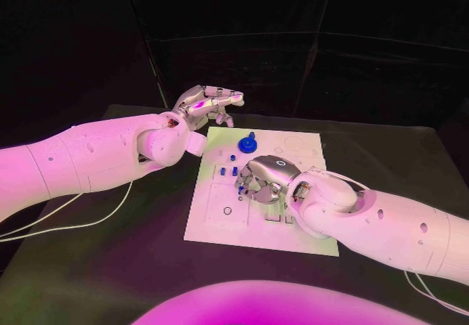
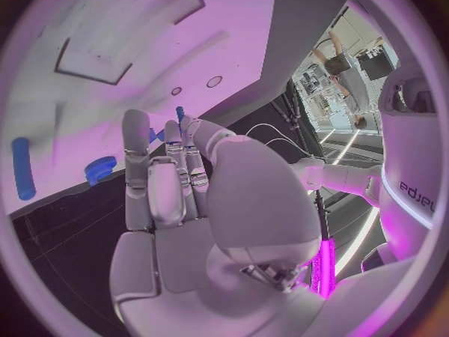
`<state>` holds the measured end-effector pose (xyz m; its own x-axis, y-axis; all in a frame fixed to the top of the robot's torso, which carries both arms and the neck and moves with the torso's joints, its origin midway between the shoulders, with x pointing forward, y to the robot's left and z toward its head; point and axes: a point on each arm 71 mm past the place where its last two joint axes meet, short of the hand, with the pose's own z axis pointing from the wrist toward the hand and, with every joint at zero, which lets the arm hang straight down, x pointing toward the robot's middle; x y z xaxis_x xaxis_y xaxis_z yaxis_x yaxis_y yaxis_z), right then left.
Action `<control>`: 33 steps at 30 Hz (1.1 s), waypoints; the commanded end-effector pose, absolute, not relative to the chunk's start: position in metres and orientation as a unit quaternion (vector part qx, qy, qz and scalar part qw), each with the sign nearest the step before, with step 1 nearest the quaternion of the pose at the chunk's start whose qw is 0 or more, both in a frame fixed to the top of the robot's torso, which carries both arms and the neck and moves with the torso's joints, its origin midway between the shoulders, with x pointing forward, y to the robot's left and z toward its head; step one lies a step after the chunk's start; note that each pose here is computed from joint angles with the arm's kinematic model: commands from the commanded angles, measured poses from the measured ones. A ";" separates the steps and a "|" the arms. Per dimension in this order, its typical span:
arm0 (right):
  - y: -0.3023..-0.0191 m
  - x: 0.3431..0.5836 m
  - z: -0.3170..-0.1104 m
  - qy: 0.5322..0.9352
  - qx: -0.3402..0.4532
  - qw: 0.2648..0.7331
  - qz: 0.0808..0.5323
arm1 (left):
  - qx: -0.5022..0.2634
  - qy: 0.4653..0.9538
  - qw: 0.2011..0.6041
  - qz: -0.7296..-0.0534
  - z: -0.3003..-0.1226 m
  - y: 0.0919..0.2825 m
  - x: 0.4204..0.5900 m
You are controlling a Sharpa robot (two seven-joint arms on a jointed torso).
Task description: Assemble the parts on the task board
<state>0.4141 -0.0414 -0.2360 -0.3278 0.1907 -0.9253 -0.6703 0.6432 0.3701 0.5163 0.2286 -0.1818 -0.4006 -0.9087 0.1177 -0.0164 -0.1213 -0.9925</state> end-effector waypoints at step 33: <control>-0.042 0.414 -0.247 0.730 -0.192 0.538 0.375 | -0.411 0.556 0.353 -0.631 -0.180 0.226 0.517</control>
<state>0.4149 -0.0424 -0.2454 -0.3446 0.1362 -0.9288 -0.6751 0.6516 0.3460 0.5166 0.2269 -0.1816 -0.4032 -0.9074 0.1186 -0.0166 -0.1224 -0.9923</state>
